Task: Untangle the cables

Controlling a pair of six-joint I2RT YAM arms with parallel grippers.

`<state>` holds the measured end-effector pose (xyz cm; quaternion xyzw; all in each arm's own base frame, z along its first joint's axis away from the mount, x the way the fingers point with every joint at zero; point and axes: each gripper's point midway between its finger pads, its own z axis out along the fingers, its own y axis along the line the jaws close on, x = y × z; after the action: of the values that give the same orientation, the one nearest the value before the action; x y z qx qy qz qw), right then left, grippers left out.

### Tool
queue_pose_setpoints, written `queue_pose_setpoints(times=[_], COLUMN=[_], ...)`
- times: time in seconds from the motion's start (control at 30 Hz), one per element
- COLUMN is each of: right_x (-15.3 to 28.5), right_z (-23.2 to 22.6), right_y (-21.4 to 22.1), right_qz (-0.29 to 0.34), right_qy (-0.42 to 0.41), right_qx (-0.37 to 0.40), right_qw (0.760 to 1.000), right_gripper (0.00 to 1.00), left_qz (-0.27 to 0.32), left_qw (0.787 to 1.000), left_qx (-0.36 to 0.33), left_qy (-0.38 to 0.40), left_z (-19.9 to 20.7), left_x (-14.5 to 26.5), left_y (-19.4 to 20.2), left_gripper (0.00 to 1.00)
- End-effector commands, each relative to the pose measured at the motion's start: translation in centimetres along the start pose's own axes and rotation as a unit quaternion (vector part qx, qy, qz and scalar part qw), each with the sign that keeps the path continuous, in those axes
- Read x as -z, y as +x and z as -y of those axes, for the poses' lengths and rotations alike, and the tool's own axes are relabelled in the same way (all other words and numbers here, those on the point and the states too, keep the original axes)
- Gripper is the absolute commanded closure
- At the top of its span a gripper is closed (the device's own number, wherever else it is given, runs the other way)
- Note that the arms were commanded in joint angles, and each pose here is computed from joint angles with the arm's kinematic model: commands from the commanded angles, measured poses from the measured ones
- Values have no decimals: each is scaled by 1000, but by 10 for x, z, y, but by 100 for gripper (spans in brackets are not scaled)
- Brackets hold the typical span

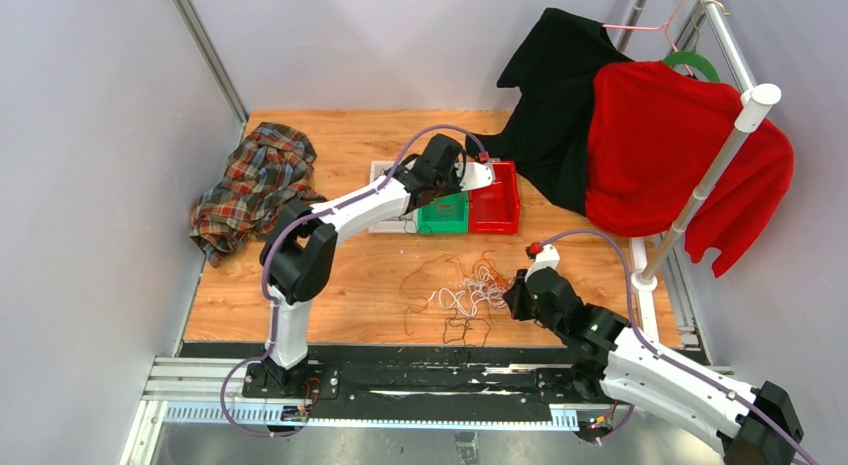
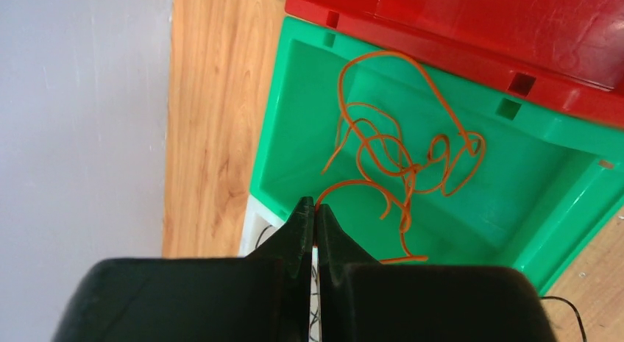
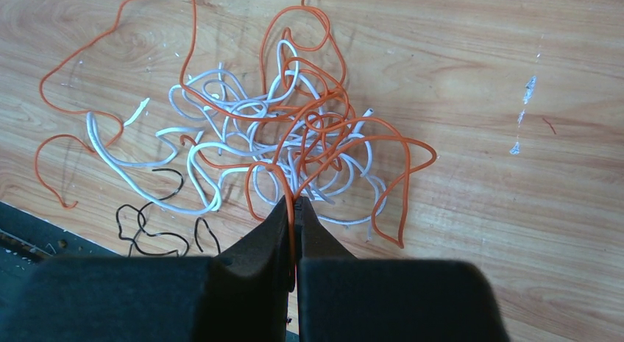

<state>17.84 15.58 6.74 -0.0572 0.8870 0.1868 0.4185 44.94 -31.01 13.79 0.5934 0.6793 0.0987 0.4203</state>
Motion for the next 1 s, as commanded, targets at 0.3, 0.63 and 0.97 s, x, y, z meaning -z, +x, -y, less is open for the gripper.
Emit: queue_pose_setpoints(times=[0.3, 0.63, 0.97], right_x=[-2, -2, 2], right_z=[1, 1, 0], right_y=[-12, -14, -18], right_qz=[17, 21, 29], right_qy=[12, 11, 7], right_qx=[-11, -13, -14], right_qw=[1000, 1000, 999], right_gripper=[99, 99, 99], left_qz=[34, 76, 100], left_qw=[998, 997, 993], left_qx=[-30, -5, 8], left_qy=[-31, -20, 70], left_z=[-8, -37, -37], left_x=[-33, 18, 76], left_y=[-11, -24, -23], left_gripper=[90, 35, 21])
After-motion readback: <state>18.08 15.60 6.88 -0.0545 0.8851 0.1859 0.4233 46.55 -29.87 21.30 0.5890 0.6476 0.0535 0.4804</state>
